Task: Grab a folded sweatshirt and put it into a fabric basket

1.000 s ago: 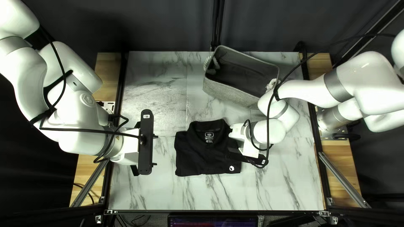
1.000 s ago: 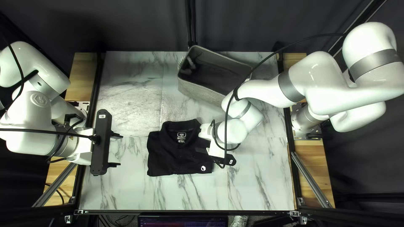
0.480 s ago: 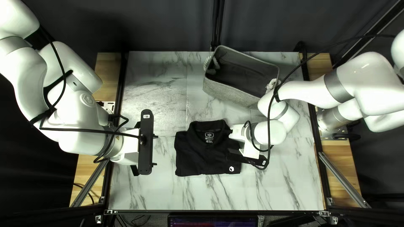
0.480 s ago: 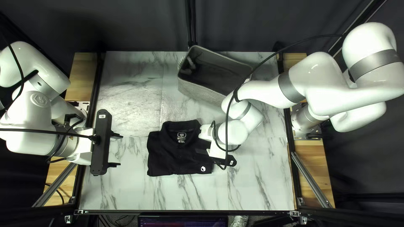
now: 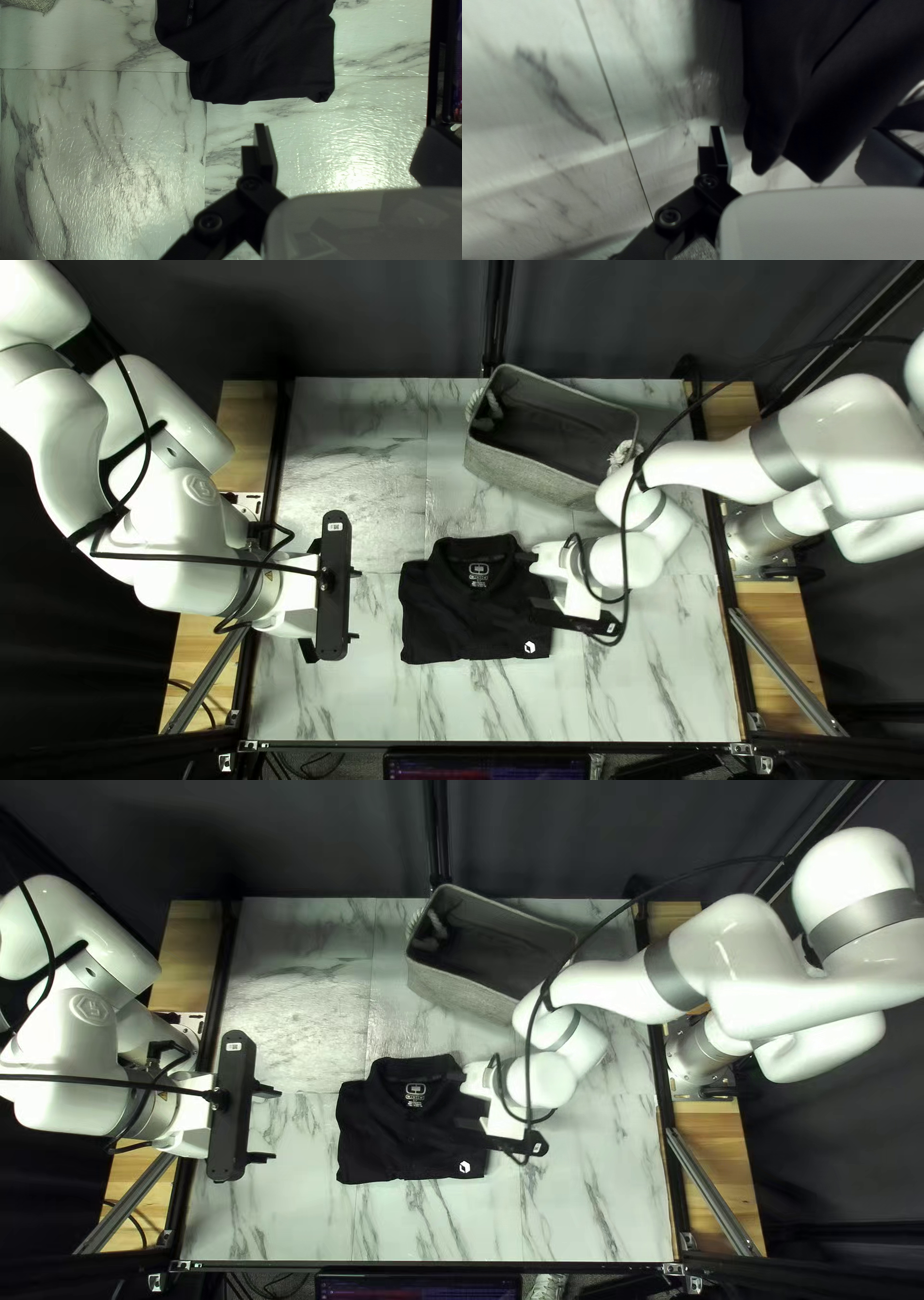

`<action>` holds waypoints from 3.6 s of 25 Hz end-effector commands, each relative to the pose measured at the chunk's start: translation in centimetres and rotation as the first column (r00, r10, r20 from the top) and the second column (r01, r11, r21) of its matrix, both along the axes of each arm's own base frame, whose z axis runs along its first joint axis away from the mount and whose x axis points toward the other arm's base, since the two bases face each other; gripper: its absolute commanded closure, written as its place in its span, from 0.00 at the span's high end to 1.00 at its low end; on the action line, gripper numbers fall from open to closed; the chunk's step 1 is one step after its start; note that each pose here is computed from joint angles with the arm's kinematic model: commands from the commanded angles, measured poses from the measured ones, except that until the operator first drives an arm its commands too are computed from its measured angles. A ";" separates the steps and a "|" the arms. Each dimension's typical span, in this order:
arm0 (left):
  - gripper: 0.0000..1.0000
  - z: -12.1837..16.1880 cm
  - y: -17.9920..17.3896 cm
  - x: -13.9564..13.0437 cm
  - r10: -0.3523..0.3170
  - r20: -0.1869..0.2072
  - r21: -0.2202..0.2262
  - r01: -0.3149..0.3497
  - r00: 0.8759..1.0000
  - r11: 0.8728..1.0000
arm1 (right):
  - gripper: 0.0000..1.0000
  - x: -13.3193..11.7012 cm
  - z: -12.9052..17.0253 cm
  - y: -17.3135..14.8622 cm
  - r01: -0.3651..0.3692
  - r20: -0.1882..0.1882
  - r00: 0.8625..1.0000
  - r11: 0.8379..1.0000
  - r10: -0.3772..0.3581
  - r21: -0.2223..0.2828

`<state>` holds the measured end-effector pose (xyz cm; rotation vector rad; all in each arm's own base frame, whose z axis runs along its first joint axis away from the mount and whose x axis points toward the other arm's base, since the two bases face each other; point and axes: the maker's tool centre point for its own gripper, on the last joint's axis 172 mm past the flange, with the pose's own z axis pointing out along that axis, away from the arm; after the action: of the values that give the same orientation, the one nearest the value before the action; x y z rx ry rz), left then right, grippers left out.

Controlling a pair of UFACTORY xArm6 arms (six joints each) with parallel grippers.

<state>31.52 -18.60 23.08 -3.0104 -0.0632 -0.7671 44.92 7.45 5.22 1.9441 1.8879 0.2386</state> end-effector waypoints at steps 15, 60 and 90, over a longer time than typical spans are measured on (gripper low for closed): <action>1.00 0.0 0.0 0.0 0.000 0.000 0.000 0.000 1.000 1.000 | 1.00 1.3 -1.4 0.3 -0.186 0.081 0.980 0.982 0.182 0.042; 1.00 0.0 0.0 0.0 0.000 0.000 0.000 0.000 1.000 1.000 | 0.00 1.0 -0.1 0.0 -0.049 0.042 0.998 0.998 0.048 0.033; 1.00 0.0 0.0 0.0 0.000 0.000 0.000 0.000 1.000 1.000 | 0.00 0.6 -0.3 0.8 0.104 -0.080 0.991 0.994 -0.107 -0.034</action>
<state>31.52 -18.60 23.08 -3.0104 -0.0632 -0.7671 45.49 8.25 4.92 2.0695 1.7975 0.0883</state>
